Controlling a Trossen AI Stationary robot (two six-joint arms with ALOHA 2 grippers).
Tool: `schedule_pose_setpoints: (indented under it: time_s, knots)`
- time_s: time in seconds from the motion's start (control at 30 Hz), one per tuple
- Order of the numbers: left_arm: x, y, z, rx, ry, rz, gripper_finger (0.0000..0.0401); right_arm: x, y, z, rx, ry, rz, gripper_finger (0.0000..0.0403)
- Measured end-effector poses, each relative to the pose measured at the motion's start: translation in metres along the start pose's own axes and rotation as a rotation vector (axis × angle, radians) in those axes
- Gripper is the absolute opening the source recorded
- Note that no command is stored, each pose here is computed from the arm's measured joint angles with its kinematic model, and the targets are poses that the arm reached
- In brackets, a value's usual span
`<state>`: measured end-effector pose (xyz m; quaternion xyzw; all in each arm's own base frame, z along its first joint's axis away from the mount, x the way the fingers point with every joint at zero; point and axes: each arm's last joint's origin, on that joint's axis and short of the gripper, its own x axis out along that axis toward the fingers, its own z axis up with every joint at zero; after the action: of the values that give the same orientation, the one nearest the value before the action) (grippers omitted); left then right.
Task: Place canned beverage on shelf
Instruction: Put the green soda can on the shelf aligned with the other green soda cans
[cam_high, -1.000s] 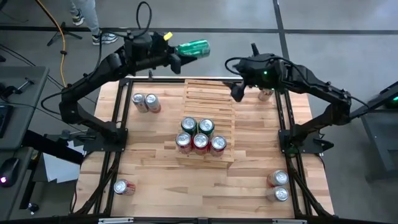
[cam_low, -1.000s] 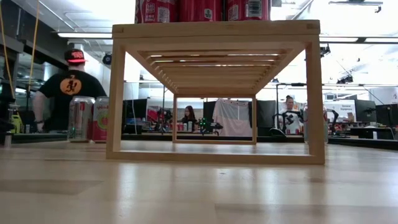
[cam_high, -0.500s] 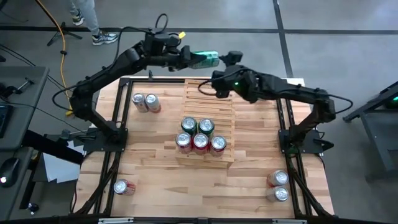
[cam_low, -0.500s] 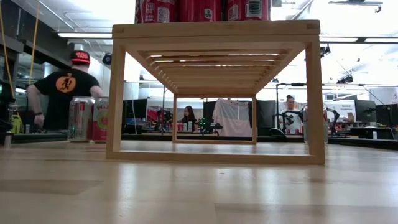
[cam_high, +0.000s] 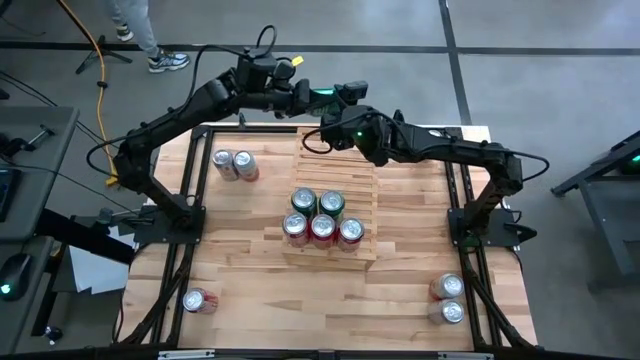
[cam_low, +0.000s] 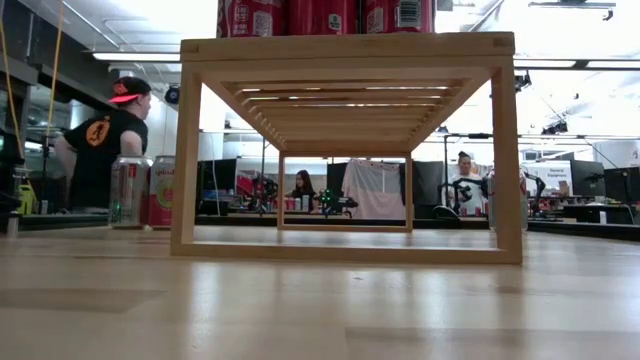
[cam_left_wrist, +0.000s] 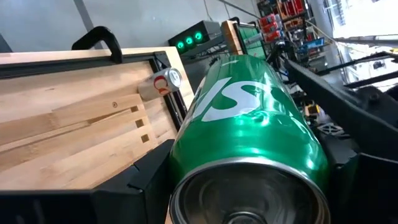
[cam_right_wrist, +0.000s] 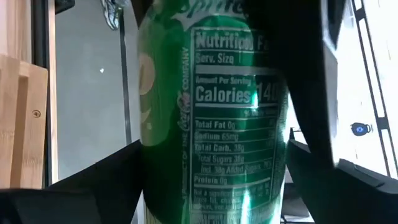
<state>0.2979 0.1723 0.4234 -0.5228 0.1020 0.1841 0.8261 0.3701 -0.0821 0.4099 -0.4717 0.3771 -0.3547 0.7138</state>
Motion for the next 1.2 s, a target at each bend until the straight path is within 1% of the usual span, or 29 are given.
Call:
schedule_pose_setpoints:
  time_s: [0.13,0.27,0.3,0.43,0.53,0.6,0.67,0.7,0.77,0.83,0.9,0.97,1.0,1.07,1.2]
  knots:
    - [0.0,-0.001,-0.001,0.035,0.002,-0.002,0.0199,0.0,0.001,0.0,0.01,0.002,0.001,0.0338]
    - [0.0,-0.001,0.001,0.056,-0.004,-0.009,0.0199,0.0,0.001,0.001,0.023,0.01,-0.004,0.0287]
    - [0.0,-0.001,0.001,0.064,-0.006,-0.012,0.02,-0.001,0.001,0.001,0.022,0.016,-0.007,0.0283]
    - [-0.001,0.0,0.004,0.103,-0.014,-0.019,0.0218,0.0,0.001,0.0,0.027,0.023,-0.013,0.0283]
    - [-0.005,0.004,0.011,0.165,-0.014,-0.035,0.0238,-0.004,-0.003,-0.003,0.046,0.021,-0.006,0.0283]
    - [-0.013,0.008,0.02,0.187,-0.029,-0.042,0.0248,-0.008,-0.006,-0.011,0.068,0.033,0.023,0.0283]
    - [-0.026,0.012,0.03,0.213,-0.073,-0.022,0.0253,-0.013,-0.01,-0.022,0.114,0.048,0.074,0.0283]
    - [-0.032,0.013,0.033,0.237,-0.094,-0.009,0.0255,-0.016,-0.013,-0.03,0.145,0.069,0.102,0.0283]
    - [-0.045,0.016,0.039,0.304,-0.134,0.024,0.0256,-0.022,-0.017,-0.046,0.244,0.1,0.175,0.0283]
    - [-0.057,0.016,0.041,0.41,-0.162,0.058,0.0255,-0.027,-0.022,-0.066,0.367,0.143,0.269,0.0283]
    - [-0.065,0.017,0.037,0.495,-0.183,0.105,0.0254,-0.034,-0.025,-0.083,0.496,0.168,0.348,0.0283]
    - [-0.067,0.018,0.027,0.549,-0.194,0.122,0.0254,-0.043,-0.027,-0.1,0.612,0.162,0.397,0.0283]
    - [-0.065,0.019,0.019,0.568,-0.197,0.109,0.0254,-0.048,-0.027,-0.106,0.673,0.142,0.412,0.0283]
    - [-0.053,0.025,0.0,0.597,-0.195,0.049,0.0256,-0.057,-0.025,-0.118,0.803,0.07,0.43,0.0283]
    - [-0.027,0.041,-0.045,0.621,-0.216,-0.122,0.0256,-0.07,-0.008,-0.133,1.072,-0.114,0.49,0.0283]
